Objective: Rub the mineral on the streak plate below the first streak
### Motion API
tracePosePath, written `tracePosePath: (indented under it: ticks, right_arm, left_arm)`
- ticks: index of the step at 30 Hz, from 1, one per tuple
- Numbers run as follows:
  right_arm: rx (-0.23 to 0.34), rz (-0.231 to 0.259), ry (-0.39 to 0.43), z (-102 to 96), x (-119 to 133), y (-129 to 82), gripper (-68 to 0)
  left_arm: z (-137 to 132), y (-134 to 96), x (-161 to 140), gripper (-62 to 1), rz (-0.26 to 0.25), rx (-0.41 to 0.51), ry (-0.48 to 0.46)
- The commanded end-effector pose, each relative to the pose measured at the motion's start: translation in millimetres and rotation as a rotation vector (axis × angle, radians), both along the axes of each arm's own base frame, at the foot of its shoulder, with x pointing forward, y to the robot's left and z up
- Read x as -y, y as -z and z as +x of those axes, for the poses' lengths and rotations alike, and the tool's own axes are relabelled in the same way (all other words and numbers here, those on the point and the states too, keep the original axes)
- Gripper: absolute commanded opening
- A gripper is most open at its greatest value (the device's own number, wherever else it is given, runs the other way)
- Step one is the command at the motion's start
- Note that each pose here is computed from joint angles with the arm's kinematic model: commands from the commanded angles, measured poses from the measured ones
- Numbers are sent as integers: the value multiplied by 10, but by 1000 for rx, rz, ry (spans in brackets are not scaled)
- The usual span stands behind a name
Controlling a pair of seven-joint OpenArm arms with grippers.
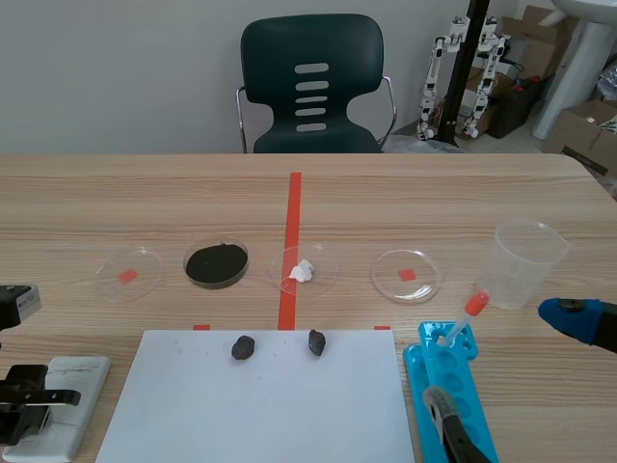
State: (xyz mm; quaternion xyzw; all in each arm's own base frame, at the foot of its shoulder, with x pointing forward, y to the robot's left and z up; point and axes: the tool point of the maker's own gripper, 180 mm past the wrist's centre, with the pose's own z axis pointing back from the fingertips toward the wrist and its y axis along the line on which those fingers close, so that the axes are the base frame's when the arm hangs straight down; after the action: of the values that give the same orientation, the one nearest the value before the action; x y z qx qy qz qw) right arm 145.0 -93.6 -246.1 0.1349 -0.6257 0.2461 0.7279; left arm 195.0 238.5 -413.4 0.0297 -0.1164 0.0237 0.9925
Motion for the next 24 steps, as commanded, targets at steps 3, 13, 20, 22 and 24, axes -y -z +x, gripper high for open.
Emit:
tracePosePath:
  ticks: [3, 13, 20, 22, 24]
  right_arm:
    - [26, 8, 0, 25, 6, -69, -52]
    - [26, 8, 0, 25, 6, -69, -52]
    - [26, 8, 0, 25, 6, -69, -52]
    - [26, 8, 0, 25, 6, -69, -52]
    - [26, 8, 0, 25, 6, -69, -52]
  left_arm:
    - [-31, 9, -59, -524, 19, -10, -10]
    - [-37, -6, 377, -524, -214, -11, 66]
    - [-104, 36, 91, -524, -63, -45, 9]
    - [-144, 41, -1, -524, -14, -66, -7]
    - [-168, 41, -62, -524, 17, -78, -25]
